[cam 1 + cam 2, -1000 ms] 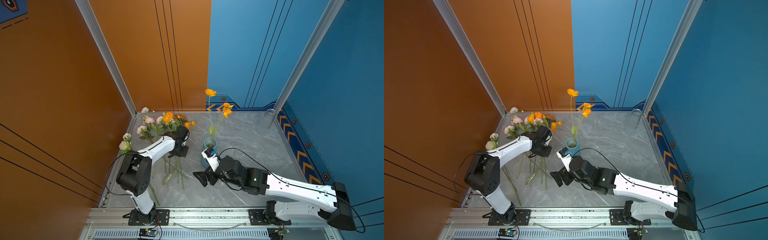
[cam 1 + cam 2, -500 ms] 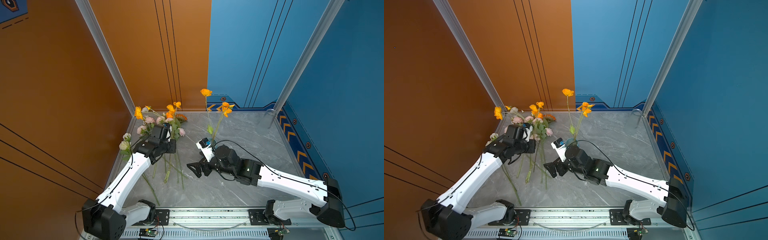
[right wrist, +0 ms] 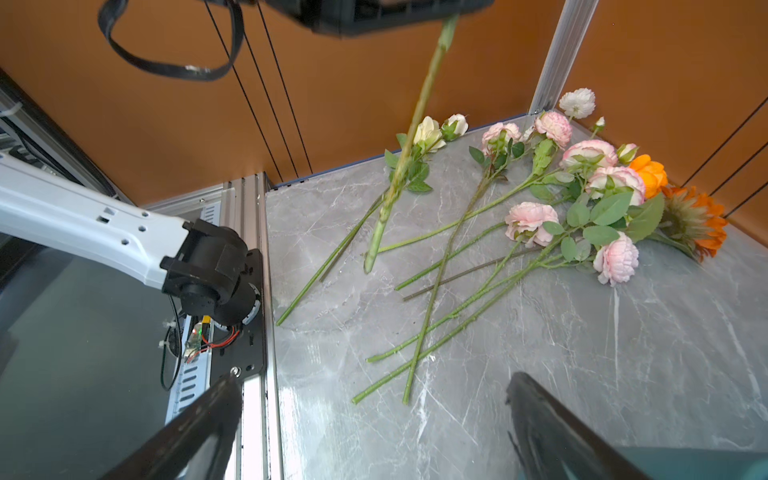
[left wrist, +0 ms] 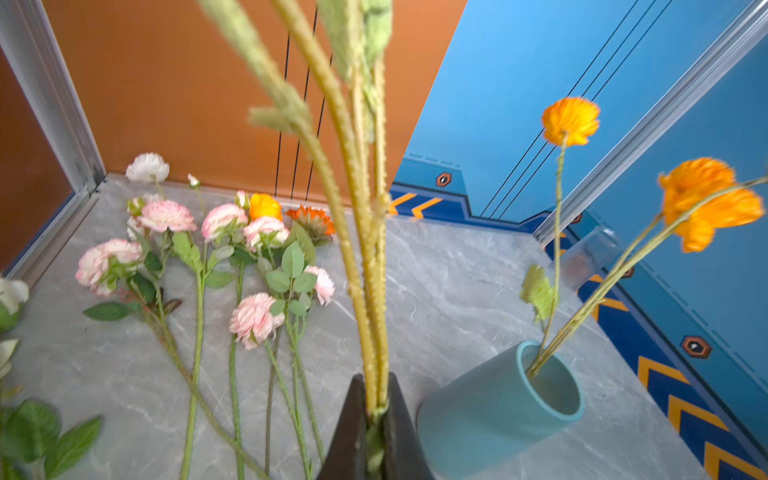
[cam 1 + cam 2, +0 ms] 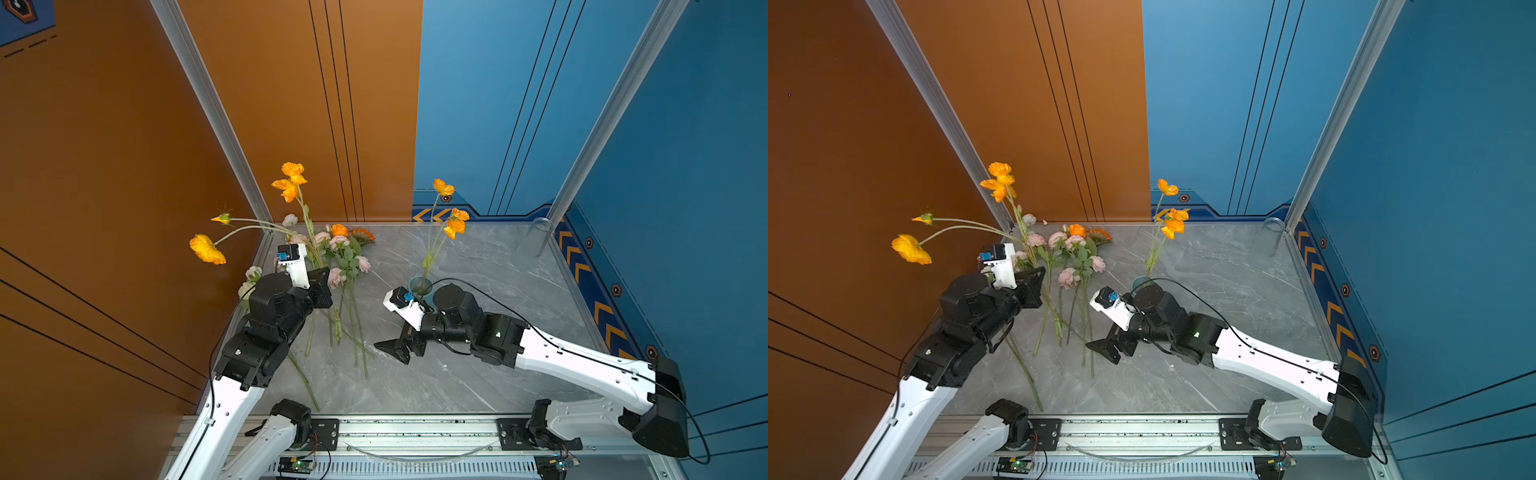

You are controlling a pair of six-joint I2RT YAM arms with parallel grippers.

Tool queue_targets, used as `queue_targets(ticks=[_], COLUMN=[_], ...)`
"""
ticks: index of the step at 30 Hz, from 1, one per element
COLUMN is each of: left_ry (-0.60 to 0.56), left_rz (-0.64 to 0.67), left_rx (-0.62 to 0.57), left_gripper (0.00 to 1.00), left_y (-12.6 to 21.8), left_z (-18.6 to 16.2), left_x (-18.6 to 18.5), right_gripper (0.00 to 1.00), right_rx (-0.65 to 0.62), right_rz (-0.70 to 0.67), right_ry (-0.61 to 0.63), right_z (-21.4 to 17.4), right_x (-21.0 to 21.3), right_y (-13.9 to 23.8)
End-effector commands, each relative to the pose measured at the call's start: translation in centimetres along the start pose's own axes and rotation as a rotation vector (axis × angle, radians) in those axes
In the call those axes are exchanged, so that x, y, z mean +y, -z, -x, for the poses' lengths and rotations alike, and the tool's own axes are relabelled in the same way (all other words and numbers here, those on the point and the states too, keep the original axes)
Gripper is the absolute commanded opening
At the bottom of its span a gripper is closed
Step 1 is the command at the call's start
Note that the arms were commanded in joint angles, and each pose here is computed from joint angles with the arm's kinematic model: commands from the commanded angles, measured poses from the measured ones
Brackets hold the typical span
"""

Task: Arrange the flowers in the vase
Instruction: 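Grasp the yellow poppy stems with the left gripper and lift them upright, then carry the held poppies over the blue vase with the left gripper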

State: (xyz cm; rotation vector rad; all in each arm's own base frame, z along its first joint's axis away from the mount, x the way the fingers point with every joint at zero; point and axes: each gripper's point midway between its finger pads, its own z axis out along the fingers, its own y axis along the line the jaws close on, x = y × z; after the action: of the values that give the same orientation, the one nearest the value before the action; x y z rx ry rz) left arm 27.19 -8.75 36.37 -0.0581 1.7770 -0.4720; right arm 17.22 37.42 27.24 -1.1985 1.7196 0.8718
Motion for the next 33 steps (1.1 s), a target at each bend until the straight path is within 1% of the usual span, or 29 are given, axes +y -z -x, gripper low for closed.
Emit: queue_targets(ticks=[1, 3, 5, 7, 10, 14, 19, 21, 29, 33], left_ry=[0.016, 0.028, 0.028, 0.004, -0.043, -0.093, -0.084, -0.084, -0.083, -0.097], left_rz=[-0.168, -0.236, -0.302, -0.379, -0.476, -0.539, -0.583, -0.601, -0.607, -0.605], left_rx=[-0.226, -0.279, -0.317, -0.345, -0.367, -0.393, -0.403, -0.404, -0.397, -0.353], left_gripper=[0.00, 0.00, 0.00, 0.00, 0.00, 0.00, 0.00, 0.00, 0.00, 0.00], left_y=[1.5, 1.8, 1.7, 1.7, 1.4, 0.2, -2.4, -2.8, -3.5, -4.8], left_z=[5.1, 6.0, 6.5, 7.0, 7.3, 7.3, 6.6, 6.5, 6.1, 4.2], left_x=[-3.7, -5.3, -7.0, -9.4, -13.1, -16.5, -18.5, -19.0, -19.3, -19.3], right_gripper=[1.00, 1.00, 1.00, 1.00, 1.00, 1.00, 1.00, 1.00, 1.00, 1.00], right_rx=[-0.047, -0.050, -0.037, -0.037, -0.077, -0.101, -0.118, -0.127, -0.140, -0.159], right_rz=[-0.010, -0.049, -0.120, -0.205, -0.279, -0.331, -0.397, -0.414, -0.431, -0.436], right_ry=[0.038, 0.041, 0.011, -0.061, -0.176, -0.272, -0.333, -0.341, -0.361, -0.375], right_z=[1.1, 1.5, 1.4, 0.5, -0.5, -1.8, -2.9, -3.1, -2.7, -2.2], right_x=[-0.4, -0.8, -1.9, -3.3, -4.5, -5.3, -6.0, -6.2, -6.6, -7.0], right_y=[2.6, 4.5, 6.7, 8.9, 11.5, 13.2, 14.4, 14.7, 14.6, 14.0])
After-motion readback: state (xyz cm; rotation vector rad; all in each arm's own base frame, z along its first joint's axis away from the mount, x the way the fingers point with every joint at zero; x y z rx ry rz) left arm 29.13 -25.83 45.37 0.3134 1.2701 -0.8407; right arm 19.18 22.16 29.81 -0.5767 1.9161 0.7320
